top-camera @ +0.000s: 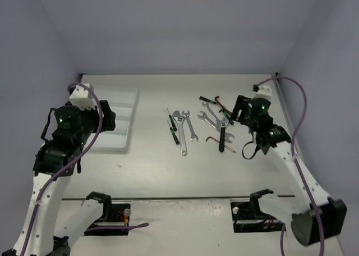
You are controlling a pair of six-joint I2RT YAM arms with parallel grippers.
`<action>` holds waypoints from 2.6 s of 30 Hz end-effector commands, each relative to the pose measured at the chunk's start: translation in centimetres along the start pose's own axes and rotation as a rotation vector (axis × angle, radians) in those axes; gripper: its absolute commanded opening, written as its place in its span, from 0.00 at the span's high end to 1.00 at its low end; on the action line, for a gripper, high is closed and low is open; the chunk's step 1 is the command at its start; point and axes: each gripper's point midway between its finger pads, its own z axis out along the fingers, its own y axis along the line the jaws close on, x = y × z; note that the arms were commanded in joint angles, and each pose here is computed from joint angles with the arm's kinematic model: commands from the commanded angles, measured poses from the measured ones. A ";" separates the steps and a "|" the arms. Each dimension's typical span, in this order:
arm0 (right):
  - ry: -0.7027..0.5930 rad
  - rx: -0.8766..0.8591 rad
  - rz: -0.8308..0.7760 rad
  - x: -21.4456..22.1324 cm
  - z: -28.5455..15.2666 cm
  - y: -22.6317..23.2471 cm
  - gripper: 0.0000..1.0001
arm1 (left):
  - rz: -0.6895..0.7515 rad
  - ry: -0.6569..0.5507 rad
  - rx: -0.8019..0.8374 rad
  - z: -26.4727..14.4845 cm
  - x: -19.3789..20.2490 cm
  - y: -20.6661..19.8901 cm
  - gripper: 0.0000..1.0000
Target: Sort the tools into containers
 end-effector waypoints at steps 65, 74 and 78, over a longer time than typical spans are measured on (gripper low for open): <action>0.201 -0.030 -0.032 6.8 4.2 5.2 1.00 | -0.324 0.246 0.464 7.6 2.4 -16.2 0.29; 0.190 -0.085 -0.007 7.6 3.6 5.5 1.00 | -0.391 0.332 0.536 8.8 3.9 -20.5 0.29; 0.200 -0.091 -0.006 8.3 3.6 5.5 1.00 | -0.485 0.350 0.572 9.4 4.3 -22.4 0.29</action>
